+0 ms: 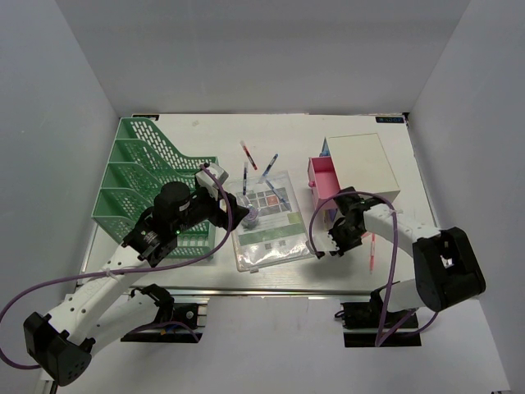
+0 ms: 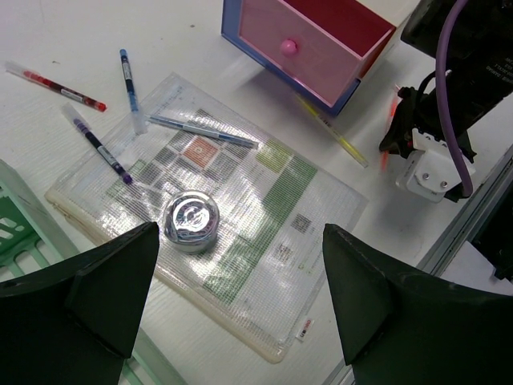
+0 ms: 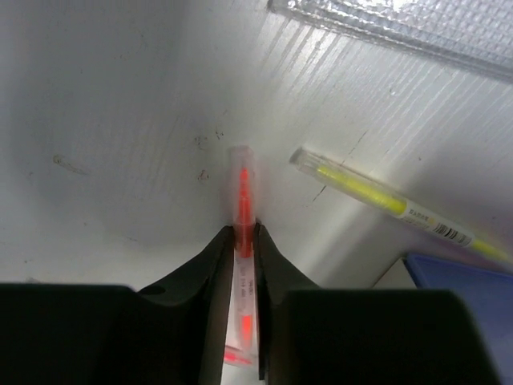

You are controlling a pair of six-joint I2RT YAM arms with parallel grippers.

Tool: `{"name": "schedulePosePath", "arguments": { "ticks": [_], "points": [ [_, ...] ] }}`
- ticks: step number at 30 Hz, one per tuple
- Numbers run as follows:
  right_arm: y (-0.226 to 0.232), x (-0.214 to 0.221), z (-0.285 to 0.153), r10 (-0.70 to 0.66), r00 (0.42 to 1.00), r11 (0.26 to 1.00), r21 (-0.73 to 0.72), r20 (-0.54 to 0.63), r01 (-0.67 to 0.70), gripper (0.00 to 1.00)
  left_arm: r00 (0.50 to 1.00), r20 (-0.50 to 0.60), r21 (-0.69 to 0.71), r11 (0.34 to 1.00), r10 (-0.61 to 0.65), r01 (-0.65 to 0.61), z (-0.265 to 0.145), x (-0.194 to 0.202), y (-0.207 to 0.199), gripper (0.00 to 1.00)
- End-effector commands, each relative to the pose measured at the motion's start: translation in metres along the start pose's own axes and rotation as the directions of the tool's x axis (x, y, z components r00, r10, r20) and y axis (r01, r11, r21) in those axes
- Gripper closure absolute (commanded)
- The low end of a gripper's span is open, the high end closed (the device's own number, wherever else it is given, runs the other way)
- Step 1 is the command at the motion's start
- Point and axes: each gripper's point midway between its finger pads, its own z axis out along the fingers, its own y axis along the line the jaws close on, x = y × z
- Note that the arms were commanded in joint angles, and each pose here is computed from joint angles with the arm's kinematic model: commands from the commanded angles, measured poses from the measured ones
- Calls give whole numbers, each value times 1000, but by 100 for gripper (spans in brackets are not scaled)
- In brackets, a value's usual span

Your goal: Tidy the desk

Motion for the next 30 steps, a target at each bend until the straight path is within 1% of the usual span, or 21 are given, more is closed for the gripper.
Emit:
{"name": "schedulePosePath", "arguments": {
  "ticks": [1,3,4,6,7,9,10,11,13,14,15,17,18,20,21,23,24,25,27,28,30],
  "points": [
    [64,-8,20,129,991,970,-212,29,-120,83,1000,21,-18,1000,12,-12,-3,-3,3,7],
    [62,-12,17,165,985,967,-206,43,-152,89,1000,17,-21,1000,11,-11,-3,-1,4,7],
    [59,-16,15,174,983,969,-190,62,-159,95,1000,12,-20,1000,10,-10,-2,0,4,7],
    [55,-22,10,190,978,971,-165,85,-174,99,1000,14,-25,1000,11,-10,-2,0,5,7],
    [47,-28,4,184,976,978,-123,115,-170,100,1000,15,-25,1000,11,-11,-2,0,5,7],
    [36,-33,-8,185,973,982,-53,138,-179,100,1000,11,-25,1000,12,-11,-1,1,5,7],
    [32,-39,-13,182,970,983,-36,164,-178,100,1000,11,-22,1000,12,-11,-1,1,5,7],
    [20,-44,-25,192,964,980,10,187,-197,100,1000,8,-24,1000,11,-11,0,2,5,7],
    [8,-57,-44,187,952,977,57,244,-206,100,1000,8,-22,1000,11,-11,0,2,5,7],
    [-8,-64,-62,172,947,972,107,272,-208,100,1000,6,-21,1000,12,-12,0,2,5,7],
    [-14,-70,-72,206,929,960,122,308,-253,100,1000,6,-22,1000,12,-12,0,2,5,7],
    [-36,-81,-96,181,918,945,197,353,-262,100,1000,9,-25,1000,13,-13,-1,2,5,7],
    [-42,-87,-104,194,899,932,213,392,-294,100,1000,9,-25,1000,14,-14,-1,2,6,7],
    [-60,-97,-121,170,879,911,269,445,-312,100,1000,13,-29,999,15,-15,-1,2,6,7],
    [-70,-108,-134,141,859,904,290,492,-314,100,1000,14,-29,999,15,-15,-1,2,6,7],
    [-85,-118,-151,144,817,882,302,558,-361,100,1000,10,-31,999,14,-14,0,3,7,7],
    [-94,-126,-162,134,793,875,305,595,-376,100,1000,5,-30,999,13,-13,0,4,7,7],
    [-102,-131,-170,160,759,858,292,631,-423,100,1000,4,-30,999,15,-14,1,5,7,7],
    [-117,-141,-188,156,718,845,284,679,-453,100,1000,4,-30,999,16,-16,1,5,7,7],
    [-122,-145,-195,192,679,831,251,708,-497,100,1000,2,-30,999,16,-16,1,5,7,7],
    [-136,-152,-208,180,648,821,250,740,-513,100,1000,2,-33,999,16,-16,2,5,8,7]
  ]
}}
